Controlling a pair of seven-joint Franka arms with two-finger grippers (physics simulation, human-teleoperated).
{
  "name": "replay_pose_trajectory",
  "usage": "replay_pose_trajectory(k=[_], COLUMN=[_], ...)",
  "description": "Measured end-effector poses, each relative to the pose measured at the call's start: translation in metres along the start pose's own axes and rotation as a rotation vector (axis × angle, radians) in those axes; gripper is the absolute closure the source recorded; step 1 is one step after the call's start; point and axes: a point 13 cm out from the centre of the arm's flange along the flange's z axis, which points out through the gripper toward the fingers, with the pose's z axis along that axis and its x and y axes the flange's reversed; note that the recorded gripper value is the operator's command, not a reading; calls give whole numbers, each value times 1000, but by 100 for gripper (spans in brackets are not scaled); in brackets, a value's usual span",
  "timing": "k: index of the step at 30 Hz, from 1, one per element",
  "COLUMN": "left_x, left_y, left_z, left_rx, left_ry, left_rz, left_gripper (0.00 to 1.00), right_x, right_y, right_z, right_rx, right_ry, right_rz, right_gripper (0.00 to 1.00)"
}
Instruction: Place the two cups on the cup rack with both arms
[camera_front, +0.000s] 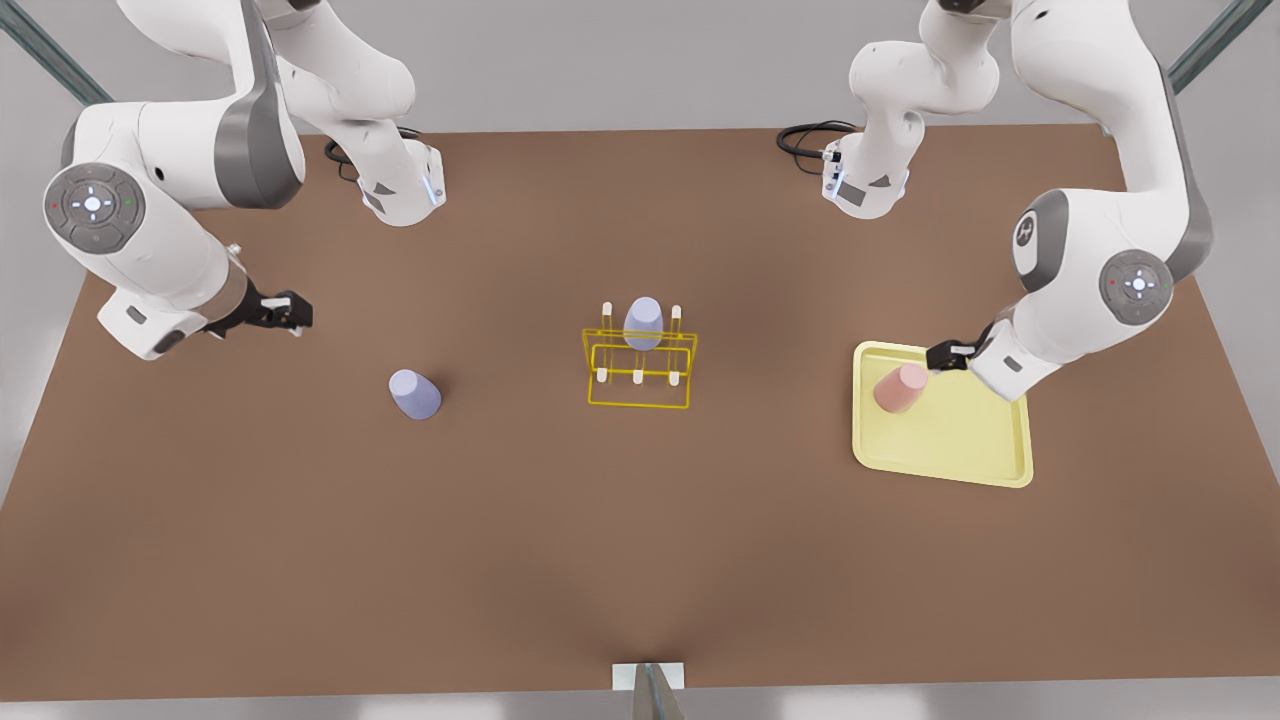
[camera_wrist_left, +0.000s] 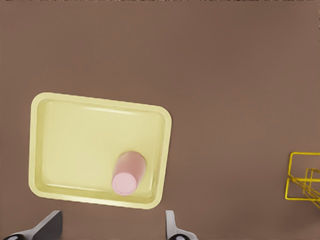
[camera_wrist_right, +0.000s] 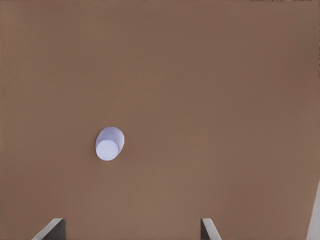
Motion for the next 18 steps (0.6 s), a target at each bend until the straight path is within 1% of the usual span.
replay_pose_trajectory(k=[2, 3, 4, 6, 8, 9, 10, 14, 18], left_x=[-2, -3, -1, 5, 4, 18, 33, 38, 43], left_y=[-1, -1, 1, 5, 14, 18, 22, 26, 28], left_z=[0, 4, 23, 88, 128, 149, 169, 206, 231], left_rx=[-1, -2, -5, -13, -15, -11, -7, -2, -1], left_ry=[-6, -3, 23, 91, 111, 119, 114, 34, -18], left_rz=[1, 0, -3, -11, -25, -31, -37, -37, -34], left_gripper=[0, 0, 0, 0, 0, 0, 0, 0, 0], right_x=[-10, -21, -33, -50, -57, -56, -56, -52, -36], right_y=[2, 9, 20, 57, 73, 77, 79, 84, 98], right_z=[8, 30, 58, 107, 149, 169, 185, 236, 295], right_rx=[-1, -6, -10, -9, -12, -14, -21, -66, -106], right_ry=[5, 41, 91, 155, 184, 192, 192, 158, 105], right_rz=[2, -9, -26, -75, -87, -86, -80, -39, -12], right_gripper=[0, 0, 0, 0, 0, 0, 0, 0, 0])
